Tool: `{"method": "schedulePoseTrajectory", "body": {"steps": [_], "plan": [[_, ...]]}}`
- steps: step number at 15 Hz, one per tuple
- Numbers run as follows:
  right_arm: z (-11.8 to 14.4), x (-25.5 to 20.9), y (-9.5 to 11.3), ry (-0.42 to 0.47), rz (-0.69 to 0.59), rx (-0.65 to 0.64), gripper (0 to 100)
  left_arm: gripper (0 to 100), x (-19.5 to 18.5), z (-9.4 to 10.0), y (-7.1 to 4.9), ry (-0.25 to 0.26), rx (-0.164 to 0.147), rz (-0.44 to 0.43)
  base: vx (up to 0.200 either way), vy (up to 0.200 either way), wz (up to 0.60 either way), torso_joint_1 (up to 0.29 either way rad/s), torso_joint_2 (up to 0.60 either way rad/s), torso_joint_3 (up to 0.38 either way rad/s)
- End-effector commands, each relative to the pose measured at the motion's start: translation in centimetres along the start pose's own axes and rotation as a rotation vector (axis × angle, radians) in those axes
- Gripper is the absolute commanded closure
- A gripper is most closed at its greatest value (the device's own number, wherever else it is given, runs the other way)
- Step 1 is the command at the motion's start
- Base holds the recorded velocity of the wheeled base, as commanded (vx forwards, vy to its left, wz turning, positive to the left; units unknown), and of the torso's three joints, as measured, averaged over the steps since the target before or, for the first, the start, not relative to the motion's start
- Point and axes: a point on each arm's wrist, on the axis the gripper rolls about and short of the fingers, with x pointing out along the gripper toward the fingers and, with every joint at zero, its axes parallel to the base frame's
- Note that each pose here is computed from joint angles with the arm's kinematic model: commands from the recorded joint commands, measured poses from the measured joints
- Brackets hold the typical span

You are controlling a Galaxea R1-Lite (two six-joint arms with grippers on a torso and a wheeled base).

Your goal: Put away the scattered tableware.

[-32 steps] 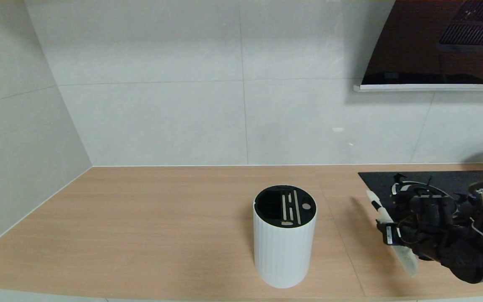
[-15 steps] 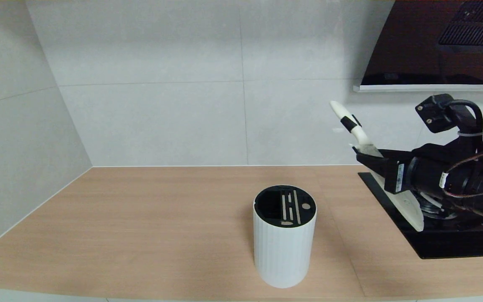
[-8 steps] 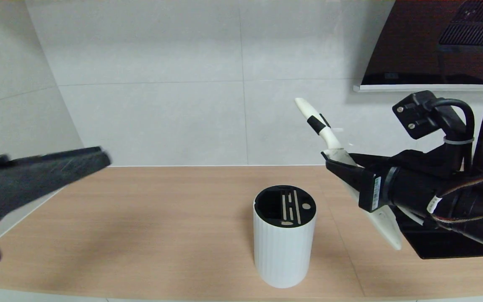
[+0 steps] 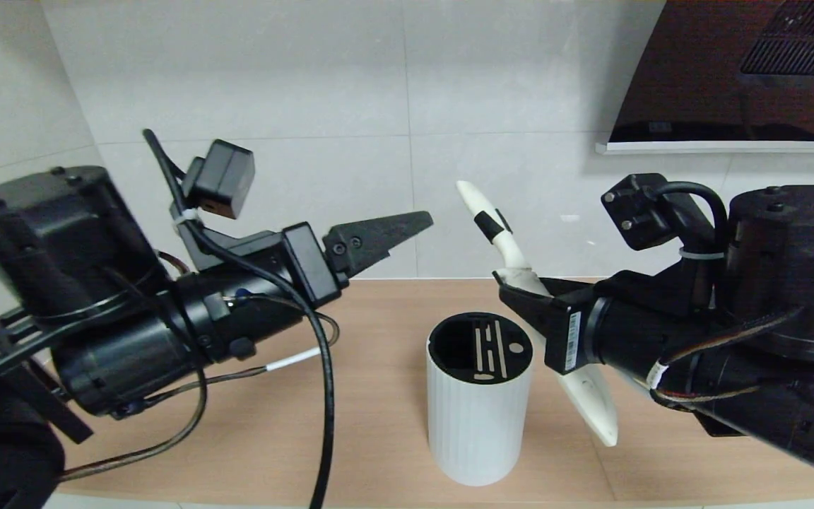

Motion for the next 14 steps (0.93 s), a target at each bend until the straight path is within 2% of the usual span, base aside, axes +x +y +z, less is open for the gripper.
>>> {"method": "schedulePoseTrajectory", "body": {"steps": [1,3,7,9,14], "plan": [[-0.7,0.5,1.1,0.022,0.032,-0.001,100,0,1.8,-1.6,1.1,0.051,-0.022,0.03,0.0,0.0,0.0,0.0,0.0,0.0],[-1.3,0.9,2.0,0.018,0.06,0.0,100,0,2.5,-2.0,1.2,0.052,-0.037,0.043,0.0,0.0,0.0,0.0,0.0,0.0],[-2.2,0.9,3.3,0.027,0.106,-0.002,100,0,3.8,-2.2,2.1,0.015,-0.036,0.086,0.0,0.0,0.0,0.0,0.0,0.0],[-2.4,0.8,3.5,0.033,0.116,-0.004,100,0,4.0,-2.3,2.1,-0.003,-0.03,0.074,0.0,0.0,0.0,0.0,0.0,0.0],[-2.5,0.6,3.8,0.036,0.127,-0.006,100,0,4.1,-2.5,2.0,0.004,-0.031,0.068,0.0,0.0,0.0,0.0,0.0,0.0]]}}
